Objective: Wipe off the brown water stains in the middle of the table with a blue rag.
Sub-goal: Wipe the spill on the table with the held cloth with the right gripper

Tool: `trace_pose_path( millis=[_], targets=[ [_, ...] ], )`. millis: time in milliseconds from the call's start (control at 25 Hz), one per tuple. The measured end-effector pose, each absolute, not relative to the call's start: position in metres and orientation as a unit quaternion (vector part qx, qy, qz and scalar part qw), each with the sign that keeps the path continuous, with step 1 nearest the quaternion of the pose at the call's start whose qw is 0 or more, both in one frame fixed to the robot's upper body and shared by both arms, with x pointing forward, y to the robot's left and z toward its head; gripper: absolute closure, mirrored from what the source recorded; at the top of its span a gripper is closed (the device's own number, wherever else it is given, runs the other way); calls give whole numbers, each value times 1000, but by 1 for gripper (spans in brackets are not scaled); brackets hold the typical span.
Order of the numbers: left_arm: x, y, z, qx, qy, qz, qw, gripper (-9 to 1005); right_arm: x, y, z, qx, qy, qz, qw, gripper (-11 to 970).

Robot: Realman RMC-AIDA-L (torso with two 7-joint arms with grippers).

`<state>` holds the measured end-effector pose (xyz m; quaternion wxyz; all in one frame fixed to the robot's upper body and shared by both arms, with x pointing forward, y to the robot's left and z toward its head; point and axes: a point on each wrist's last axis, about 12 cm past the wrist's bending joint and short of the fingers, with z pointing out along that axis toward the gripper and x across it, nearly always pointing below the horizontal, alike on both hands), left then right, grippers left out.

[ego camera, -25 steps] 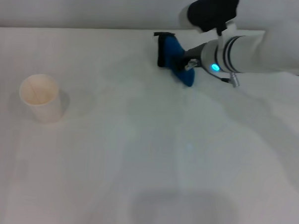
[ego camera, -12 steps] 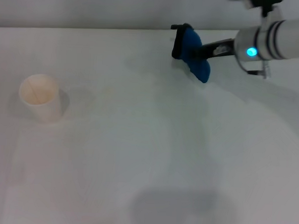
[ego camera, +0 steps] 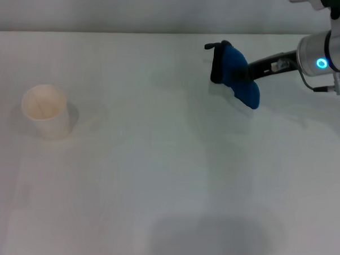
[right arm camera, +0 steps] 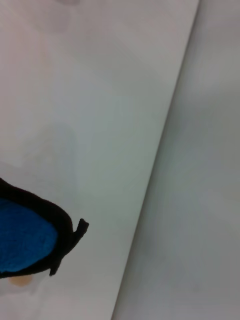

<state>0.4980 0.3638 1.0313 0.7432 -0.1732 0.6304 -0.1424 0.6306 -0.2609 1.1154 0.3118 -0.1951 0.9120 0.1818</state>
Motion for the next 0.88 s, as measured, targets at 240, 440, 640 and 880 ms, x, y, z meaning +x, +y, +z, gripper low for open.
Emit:
trace_pose_path(
  millis=[240,440,640,880],
  targets=[
    [498,364,1031,-173,630,-143,743,120,629,-260,1113,-203,913,172,310,748],
    [499,363,1032,-173,631,-143,743,120,636,-247,1105,-223,908,117,335,746],
    [499,363,1031,-173,631,-144,742,120,641,-232,1100,-257,908,83,320,743],
    [498,363,1031,-173,632,-143,742,120,644,-225,1101,-267,909,84,308,740]
  ],
)
